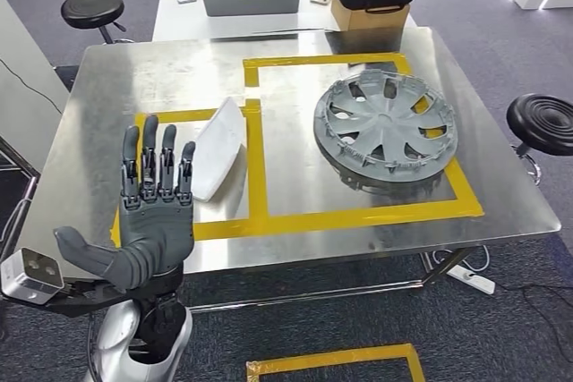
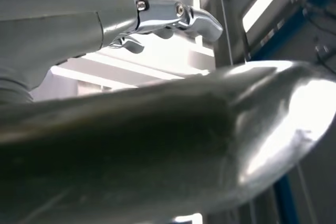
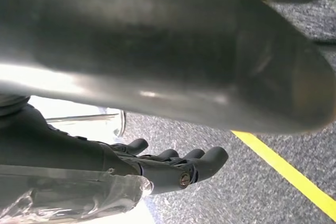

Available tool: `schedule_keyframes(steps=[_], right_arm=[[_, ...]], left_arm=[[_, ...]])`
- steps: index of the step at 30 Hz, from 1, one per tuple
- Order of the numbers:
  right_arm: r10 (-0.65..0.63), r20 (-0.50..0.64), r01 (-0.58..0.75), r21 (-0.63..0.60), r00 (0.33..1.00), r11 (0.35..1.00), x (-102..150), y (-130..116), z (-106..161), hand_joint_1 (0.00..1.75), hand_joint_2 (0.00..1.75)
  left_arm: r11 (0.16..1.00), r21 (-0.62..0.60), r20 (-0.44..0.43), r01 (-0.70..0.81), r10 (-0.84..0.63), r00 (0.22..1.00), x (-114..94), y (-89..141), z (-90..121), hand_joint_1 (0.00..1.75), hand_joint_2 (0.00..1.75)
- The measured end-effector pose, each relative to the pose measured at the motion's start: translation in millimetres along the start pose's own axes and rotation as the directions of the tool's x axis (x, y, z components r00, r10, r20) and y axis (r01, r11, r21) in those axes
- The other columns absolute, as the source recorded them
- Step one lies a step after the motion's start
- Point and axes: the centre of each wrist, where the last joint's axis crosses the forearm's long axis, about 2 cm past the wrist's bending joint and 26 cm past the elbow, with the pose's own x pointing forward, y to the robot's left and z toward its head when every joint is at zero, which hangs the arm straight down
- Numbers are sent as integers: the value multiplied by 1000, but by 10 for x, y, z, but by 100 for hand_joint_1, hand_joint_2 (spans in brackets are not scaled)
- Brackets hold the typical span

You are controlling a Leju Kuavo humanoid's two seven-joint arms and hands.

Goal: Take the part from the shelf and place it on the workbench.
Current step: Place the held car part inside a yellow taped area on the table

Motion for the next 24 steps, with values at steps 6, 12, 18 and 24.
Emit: schedule_keyframes(steps=[6, 12, 18, 24], right_arm=[[-4, -4, 4, -12, 1000, 1000, 3, -1, 1, 0, 0], [26, 65, -25, -18, 998, 1000, 3, -3, 1, 0, 0], [35, 93, -34, -17, 995, 999, 5, -3, 1, 0, 0], [33, 92, -32, -16, 995, 999, 5, -2, 1, 0, 0]], left_arm=[[983, 92, -24, 159, -157, 987, 5, 59, 10, 0, 0], [999, 23, 46, 33, -34, 998, -5, 39, 23, 0, 0], [999, -41, 73, -10, 13, 997, -6, 9, 8, 0, 0], [999, -45, 73, -16, 19, 997, -12, -6, 3, 0, 0]])
